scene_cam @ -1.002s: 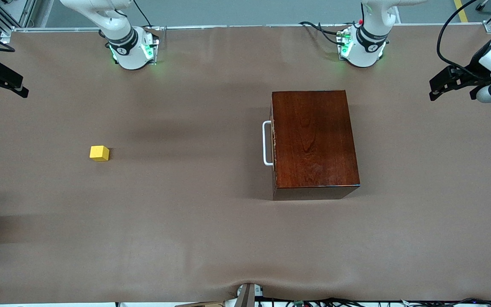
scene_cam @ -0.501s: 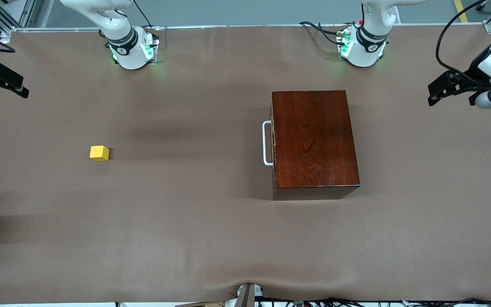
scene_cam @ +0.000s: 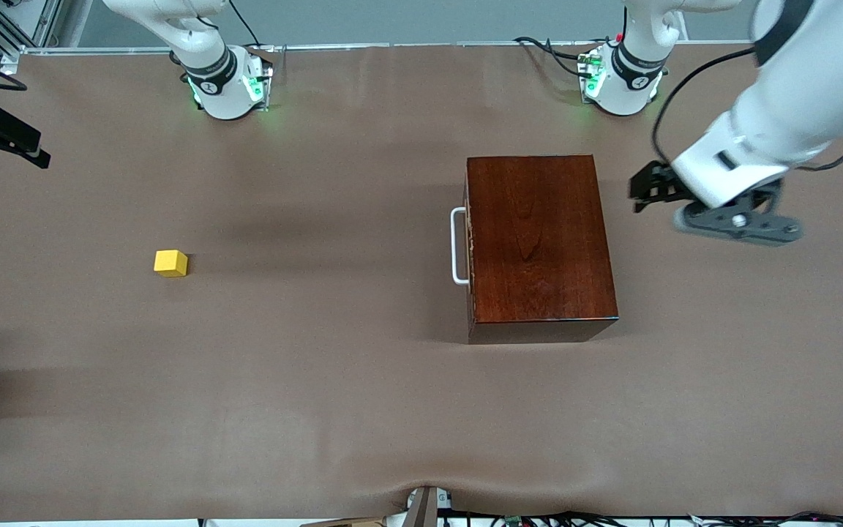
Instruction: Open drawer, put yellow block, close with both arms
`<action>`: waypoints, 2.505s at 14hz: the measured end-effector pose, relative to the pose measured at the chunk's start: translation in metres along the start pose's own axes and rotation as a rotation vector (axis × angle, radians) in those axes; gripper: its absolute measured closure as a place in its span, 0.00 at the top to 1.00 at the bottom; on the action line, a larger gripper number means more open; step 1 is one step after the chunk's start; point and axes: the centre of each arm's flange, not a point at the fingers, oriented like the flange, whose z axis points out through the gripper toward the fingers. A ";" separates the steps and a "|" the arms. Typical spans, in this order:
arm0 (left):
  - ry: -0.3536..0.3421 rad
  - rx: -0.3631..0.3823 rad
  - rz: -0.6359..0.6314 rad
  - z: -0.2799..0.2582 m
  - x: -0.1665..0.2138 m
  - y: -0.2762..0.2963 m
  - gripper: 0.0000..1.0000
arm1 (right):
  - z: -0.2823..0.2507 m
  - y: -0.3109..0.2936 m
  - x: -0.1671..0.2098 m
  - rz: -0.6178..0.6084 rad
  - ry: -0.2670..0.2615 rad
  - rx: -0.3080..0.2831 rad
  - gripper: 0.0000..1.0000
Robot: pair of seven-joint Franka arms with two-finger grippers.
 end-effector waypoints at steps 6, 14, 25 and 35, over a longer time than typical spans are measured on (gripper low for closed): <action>0.005 -0.035 -0.012 0.048 0.026 0.137 1.00 | 0.000 0.000 0.000 -0.001 0.000 0.000 1.00; 0.109 0.075 -0.076 0.146 0.022 0.292 1.00 | 0.000 0.000 0.000 0.000 0.000 0.000 1.00; 0.110 0.180 -0.098 0.265 0.006 0.362 1.00 | 0.007 0.005 0.004 0.010 -0.015 0.000 1.00; 0.061 0.318 -0.164 0.296 -0.010 0.362 1.00 | 0.013 0.013 0.008 0.021 -0.030 -0.065 1.00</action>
